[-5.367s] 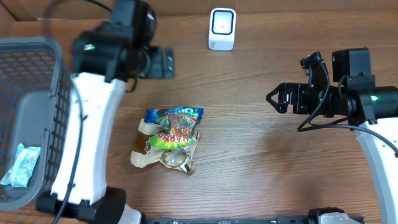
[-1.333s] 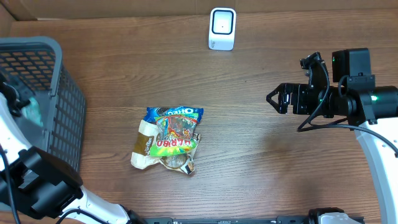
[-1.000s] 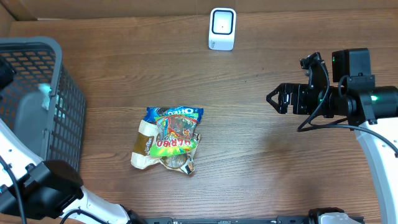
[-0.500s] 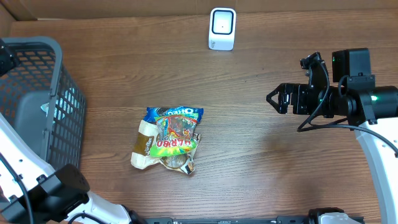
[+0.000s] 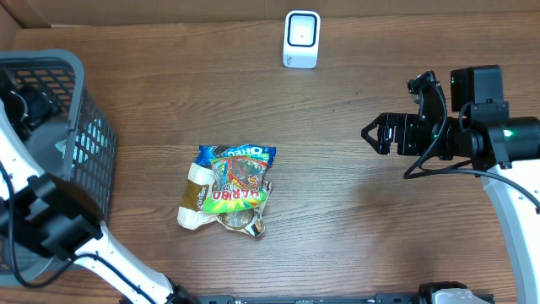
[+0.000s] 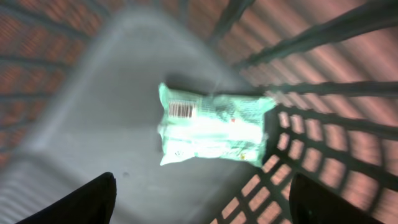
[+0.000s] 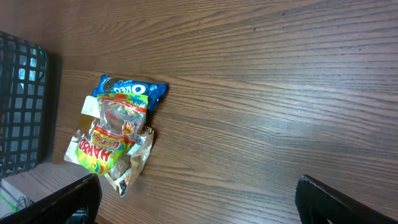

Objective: Scan the item barcode

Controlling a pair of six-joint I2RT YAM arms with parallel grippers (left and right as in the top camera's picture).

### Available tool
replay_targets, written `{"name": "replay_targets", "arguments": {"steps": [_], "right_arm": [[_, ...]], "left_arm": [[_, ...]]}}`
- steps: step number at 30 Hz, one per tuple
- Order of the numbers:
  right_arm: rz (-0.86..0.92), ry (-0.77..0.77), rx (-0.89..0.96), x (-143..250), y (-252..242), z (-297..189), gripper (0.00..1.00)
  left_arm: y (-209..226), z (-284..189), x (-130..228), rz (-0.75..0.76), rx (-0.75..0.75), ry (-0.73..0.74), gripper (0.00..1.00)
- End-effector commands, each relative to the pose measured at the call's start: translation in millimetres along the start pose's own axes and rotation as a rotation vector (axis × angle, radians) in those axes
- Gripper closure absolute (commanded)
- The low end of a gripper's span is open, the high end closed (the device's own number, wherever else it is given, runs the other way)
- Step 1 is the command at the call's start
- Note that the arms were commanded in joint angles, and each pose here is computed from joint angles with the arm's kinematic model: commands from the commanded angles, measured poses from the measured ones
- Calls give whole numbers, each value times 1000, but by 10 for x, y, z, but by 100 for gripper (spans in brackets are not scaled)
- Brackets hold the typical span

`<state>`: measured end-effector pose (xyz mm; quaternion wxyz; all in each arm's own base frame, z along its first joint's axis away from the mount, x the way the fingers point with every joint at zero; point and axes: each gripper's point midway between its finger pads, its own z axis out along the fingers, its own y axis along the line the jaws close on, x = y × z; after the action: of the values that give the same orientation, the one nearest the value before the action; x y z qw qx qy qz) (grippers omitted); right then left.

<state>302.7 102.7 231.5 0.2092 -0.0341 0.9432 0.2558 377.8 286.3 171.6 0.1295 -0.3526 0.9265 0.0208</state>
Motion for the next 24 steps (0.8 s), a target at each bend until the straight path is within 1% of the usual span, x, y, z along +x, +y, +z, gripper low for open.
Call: {"name": "replay_targets", "arguments": {"steps": [1,6,10,14,16,18,20,24], "right_arm": [[-9,-9,-10,-20,41,-14,0],[-9,-9,-10,-20,41,-14,0],[-8,-8,-10,-19,40,-14,0],[-9,-9,-10,-22,40,-14,0],[-9,-9,-10,-22,40,-14,0],[-9,-9,-10,-21,41,-14,0],[-9,-9,-10,-21,41,-14,0],[-9,-9,-10,-20,41,-14,0]], "left_arm": [[71,397,149,1,-19,120,22],[95,745,280,-22,-28,216,24],[105,875,291,-37,-32,232,23],[112,982,274,-37,-33,233,17],[115,1044,289,-38,-34,244,17],[119,1100,316,-38,-35,259,18],[122,1136,350,-42,-37,276,22],[120,1132,389,-58,-38,293,25]]}}
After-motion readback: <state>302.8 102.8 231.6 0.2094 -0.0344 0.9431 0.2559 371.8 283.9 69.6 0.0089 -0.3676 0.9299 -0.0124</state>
